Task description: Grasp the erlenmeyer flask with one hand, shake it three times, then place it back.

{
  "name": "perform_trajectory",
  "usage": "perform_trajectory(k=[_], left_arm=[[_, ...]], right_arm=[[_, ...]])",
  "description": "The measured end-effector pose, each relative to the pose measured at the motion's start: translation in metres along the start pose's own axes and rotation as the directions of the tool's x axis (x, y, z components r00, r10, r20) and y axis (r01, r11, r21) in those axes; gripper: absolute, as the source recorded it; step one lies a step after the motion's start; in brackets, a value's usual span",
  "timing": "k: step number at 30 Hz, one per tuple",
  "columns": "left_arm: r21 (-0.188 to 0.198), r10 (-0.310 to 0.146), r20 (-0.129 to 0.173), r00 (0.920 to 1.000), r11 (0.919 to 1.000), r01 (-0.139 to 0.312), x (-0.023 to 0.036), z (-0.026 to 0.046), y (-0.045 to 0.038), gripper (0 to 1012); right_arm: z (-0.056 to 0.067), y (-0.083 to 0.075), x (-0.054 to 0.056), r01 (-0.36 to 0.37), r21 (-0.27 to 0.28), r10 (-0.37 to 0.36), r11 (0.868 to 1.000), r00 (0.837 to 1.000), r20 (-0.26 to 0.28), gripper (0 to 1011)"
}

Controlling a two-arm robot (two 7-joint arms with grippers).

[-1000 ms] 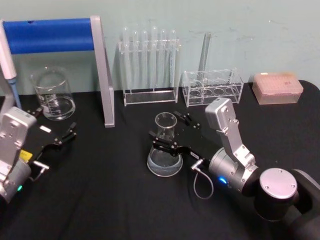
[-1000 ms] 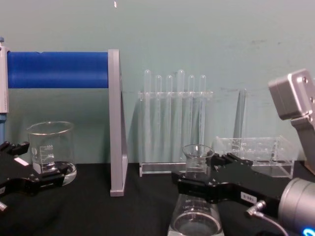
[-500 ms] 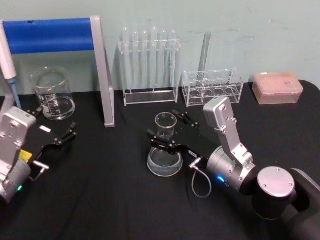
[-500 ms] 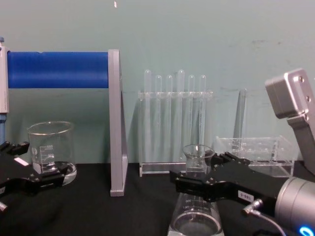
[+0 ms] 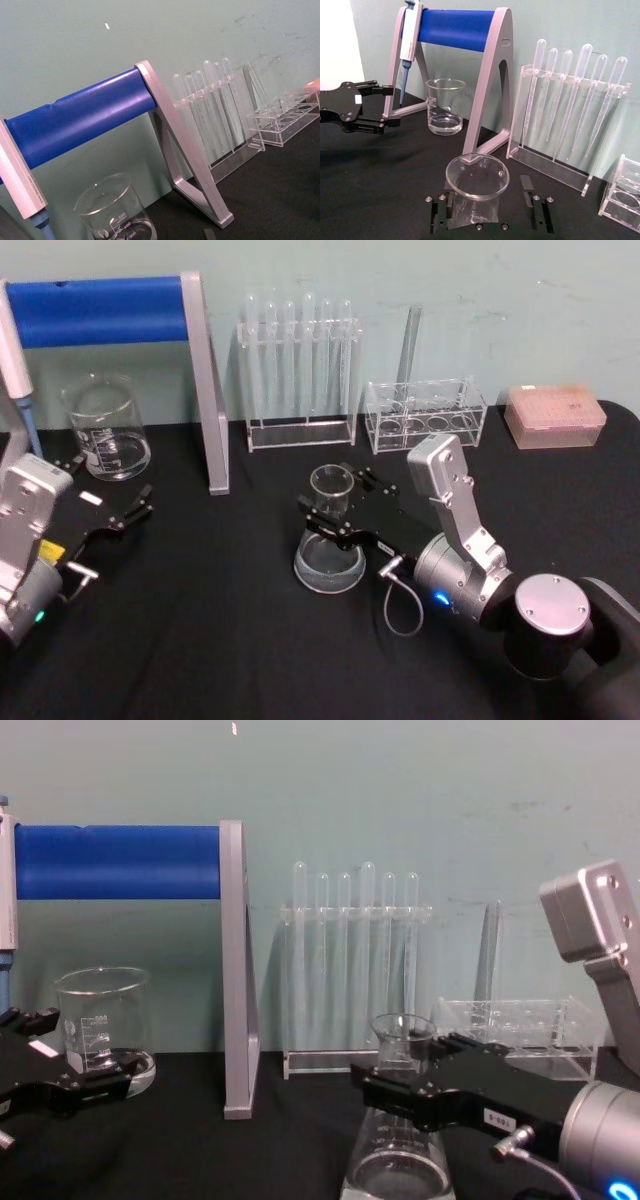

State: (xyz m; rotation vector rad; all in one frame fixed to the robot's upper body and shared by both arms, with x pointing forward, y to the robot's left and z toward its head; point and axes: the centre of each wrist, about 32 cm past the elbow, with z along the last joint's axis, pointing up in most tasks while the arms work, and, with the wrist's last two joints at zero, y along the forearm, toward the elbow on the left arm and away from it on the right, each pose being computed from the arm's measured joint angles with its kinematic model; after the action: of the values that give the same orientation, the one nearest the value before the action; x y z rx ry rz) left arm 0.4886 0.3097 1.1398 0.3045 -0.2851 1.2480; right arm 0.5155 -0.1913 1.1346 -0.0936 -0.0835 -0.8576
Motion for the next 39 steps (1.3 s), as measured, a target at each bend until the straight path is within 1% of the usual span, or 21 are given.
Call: perform_trajectory(k=[1, 2, 3, 4, 5, 9, 10, 11, 13, 24, 28, 34, 37, 38, 39], left_arm=[[0.000, 0.000, 0.000, 1.0000, 1.0000, 0.000, 0.0000, 0.0000, 0.0000, 1001], [0.000, 0.000, 0.000, 1.0000, 1.0000, 0.000, 0.0000, 0.0000, 0.0000, 1001], [0.000, 0.000, 0.000, 1.0000, 1.0000, 0.000, 0.0000, 0.0000, 0.0000, 1001], [0.000, 0.000, 0.000, 1.0000, 1.0000, 0.000, 0.0000, 0.0000, 0.0000, 1001], [0.000, 0.000, 0.000, 1.0000, 1.0000, 0.000, 0.0000, 0.0000, 0.0000, 1001], [0.000, 0.000, 0.000, 1.0000, 1.0000, 0.000, 0.0000, 0.0000, 0.0000, 1001], [0.000, 0.000, 0.000, 1.0000, 1.0000, 0.000, 0.0000, 0.0000, 0.0000, 1001], [0.000, 0.000, 0.000, 1.0000, 1.0000, 0.000, 0.0000, 0.0000, 0.0000, 1001], [0.000, 0.000, 0.000, 1.0000, 1.0000, 0.000, 0.0000, 0.0000, 0.0000, 1001], [0.000, 0.000, 0.000, 1.0000, 1.0000, 0.000, 0.0000, 0.0000, 0.0000, 1001], [0.000, 0.000, 0.000, 1.0000, 1.0000, 0.000, 0.0000, 0.0000, 0.0000, 1001], [0.000, 0.000, 0.000, 1.0000, 1.0000, 0.000, 0.0000, 0.0000, 0.0000, 1001], [0.000, 0.000, 0.000, 1.0000, 1.0000, 0.000, 0.0000, 0.0000, 0.0000, 1001], [0.000, 0.000, 0.000, 1.0000, 1.0000, 0.000, 0.0000, 0.0000, 0.0000, 1001], [0.000, 0.000, 0.000, 1.0000, 1.0000, 0.000, 0.0000, 0.0000, 0.0000, 1001]], right_arm=[[0.000, 0.000, 0.000, 0.000, 0.000, 0.000, 1.000, 1.000, 0.000, 775], [0.000, 0.000, 0.000, 0.000, 0.000, 0.000, 1.000, 1.000, 0.000, 775], [0.000, 0.000, 0.000, 0.000, 0.000, 0.000, 1.000, 1.000, 0.000, 718], [0.000, 0.000, 0.000, 0.000, 0.001, 0.000, 1.000, 1.000, 0.000, 707], [0.000, 0.000, 0.000, 0.000, 0.001, 0.000, 1.000, 1.000, 0.000, 660], [0.000, 0.000, 0.000, 0.000, 0.001, 0.000, 1.000, 1.000, 0.000, 540], [0.000, 0.000, 0.000, 0.000, 0.001, 0.000, 1.000, 1.000, 0.000, 540], [0.000, 0.000, 0.000, 0.001, 0.001, -0.001, 1.000, 1.000, 0.000, 484], [0.000, 0.000, 0.000, 0.001, 0.001, -0.001, 1.000, 1.000, 0.000, 456], [0.000, 0.000, 0.000, 0.002, 0.002, -0.002, 1.000, 1.000, -0.001, 451], [0.002, -0.002, 0.004, 0.015, 0.007, -0.015, 1.000, 1.000, -0.003, 451], [0.012, -0.006, 0.009, 0.028, 0.034, -0.028, 0.999, 1.000, 0.004, 451], [0.020, -0.009, 0.013, 0.038, 0.049, -0.039, 0.998, 0.999, 0.013, 451], [0.020, -0.009, 0.013, 0.038, 0.049, -0.039, 0.998, 0.999, 0.013, 451], [0.024, -0.010, 0.014, 0.044, 0.054, -0.045, 0.998, 0.999, 0.017, 451]])
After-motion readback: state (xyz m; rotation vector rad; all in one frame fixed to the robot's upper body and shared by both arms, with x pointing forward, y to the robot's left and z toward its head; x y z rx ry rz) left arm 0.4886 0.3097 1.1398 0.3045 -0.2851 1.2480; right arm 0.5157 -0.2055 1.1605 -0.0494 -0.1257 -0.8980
